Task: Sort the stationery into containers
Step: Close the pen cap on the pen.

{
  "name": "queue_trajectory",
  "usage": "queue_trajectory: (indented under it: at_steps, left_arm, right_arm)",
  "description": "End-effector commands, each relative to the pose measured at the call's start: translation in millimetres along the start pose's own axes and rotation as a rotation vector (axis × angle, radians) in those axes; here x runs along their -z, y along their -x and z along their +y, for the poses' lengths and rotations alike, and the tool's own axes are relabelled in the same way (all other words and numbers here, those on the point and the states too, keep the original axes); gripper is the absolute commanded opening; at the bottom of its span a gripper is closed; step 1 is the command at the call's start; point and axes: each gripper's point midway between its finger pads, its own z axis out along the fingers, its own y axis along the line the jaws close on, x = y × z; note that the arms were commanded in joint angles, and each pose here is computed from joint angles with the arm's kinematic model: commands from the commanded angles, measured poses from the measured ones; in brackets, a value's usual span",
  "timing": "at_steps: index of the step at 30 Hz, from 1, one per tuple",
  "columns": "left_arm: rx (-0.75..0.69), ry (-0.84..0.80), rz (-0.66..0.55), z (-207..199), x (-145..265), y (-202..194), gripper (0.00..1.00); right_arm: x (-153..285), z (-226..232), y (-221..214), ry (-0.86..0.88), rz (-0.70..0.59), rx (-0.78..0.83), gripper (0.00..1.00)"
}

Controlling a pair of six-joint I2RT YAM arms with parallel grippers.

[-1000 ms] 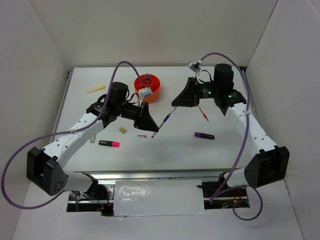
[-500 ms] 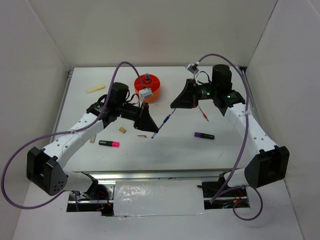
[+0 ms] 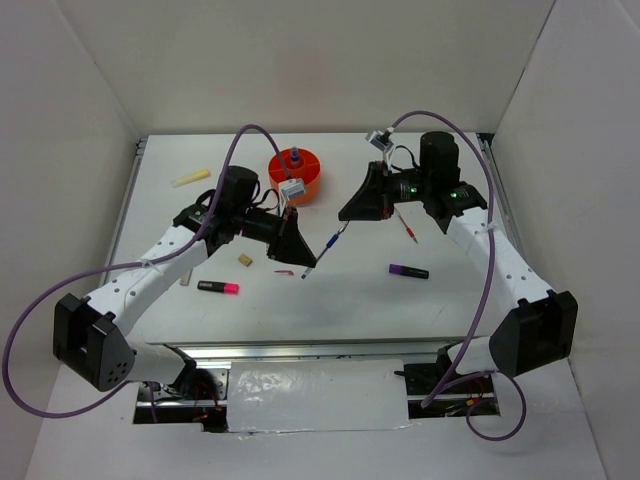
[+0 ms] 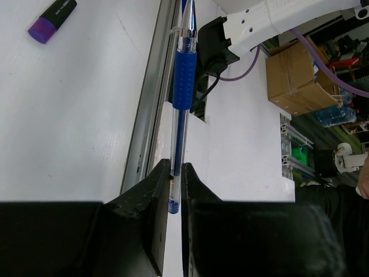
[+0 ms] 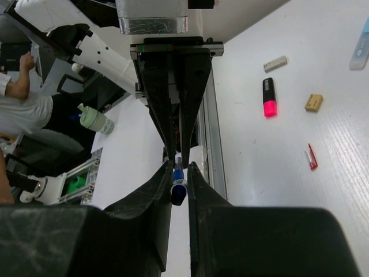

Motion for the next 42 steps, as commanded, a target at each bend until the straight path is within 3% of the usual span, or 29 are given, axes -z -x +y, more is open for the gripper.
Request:
queue_trajectory:
  at_steps: [1,32,42]
  left_arm:
    - [-0.061,-0.014,-0.024,-8,3,14,0.0]
    - [-0.085,-0.029,-0.065,-17,6,30,0.0]
    - [-0.09,-0.026,-0.238,-22,11,68,0.0]
  right_arm:
    - [5,14,8,0.032,-0.007,0.05,0.0]
    - [-18,15,-13,0.05,0.038,0.029,0.0]
    - [-36,16,-27,0.09,0.074,-0.024,0.0]
